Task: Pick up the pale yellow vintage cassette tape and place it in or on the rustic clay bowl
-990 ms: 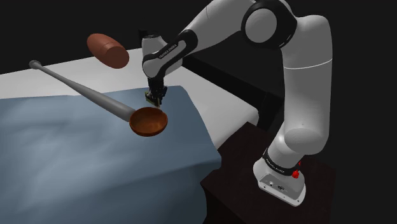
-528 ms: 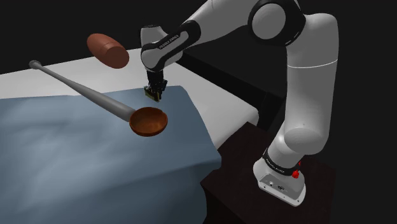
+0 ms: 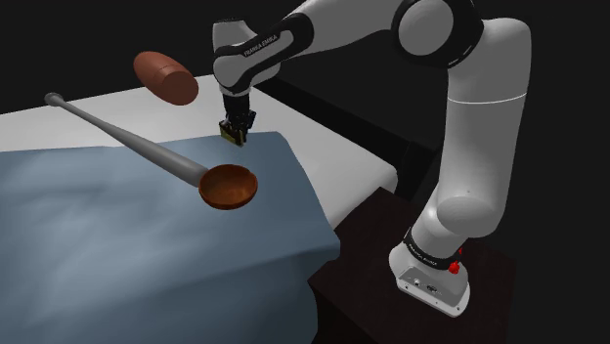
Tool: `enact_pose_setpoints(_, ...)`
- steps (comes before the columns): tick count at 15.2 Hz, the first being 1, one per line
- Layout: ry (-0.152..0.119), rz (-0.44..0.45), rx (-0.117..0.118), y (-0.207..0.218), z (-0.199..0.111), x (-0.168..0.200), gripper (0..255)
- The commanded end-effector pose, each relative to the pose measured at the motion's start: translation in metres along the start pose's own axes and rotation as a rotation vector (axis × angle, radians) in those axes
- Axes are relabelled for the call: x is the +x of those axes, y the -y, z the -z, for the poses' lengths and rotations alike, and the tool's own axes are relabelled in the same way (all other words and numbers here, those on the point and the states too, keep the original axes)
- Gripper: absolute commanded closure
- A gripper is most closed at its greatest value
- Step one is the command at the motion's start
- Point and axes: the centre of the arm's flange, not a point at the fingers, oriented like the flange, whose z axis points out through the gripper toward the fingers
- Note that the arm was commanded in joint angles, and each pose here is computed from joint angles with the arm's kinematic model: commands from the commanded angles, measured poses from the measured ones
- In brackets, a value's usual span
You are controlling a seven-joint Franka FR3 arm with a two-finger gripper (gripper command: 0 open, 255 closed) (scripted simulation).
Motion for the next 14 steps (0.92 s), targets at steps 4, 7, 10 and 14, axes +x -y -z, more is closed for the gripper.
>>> enact_pose_setpoints(4, 0.0, 0.0, 0.0, 0.0, 0.026, -0.001, 255)
enact_pose_setpoints(7, 0.0, 0.0, 0.0, 0.0, 0.042, -0.001, 255)
enact_pose_setpoints(10, 0.0, 0.0, 0.0, 0.009, 0.049, -0.01, 255)
enact_pose_setpoints(14, 0.0, 0.0, 0.0, 0.047, 0.049, -0.047, 255)
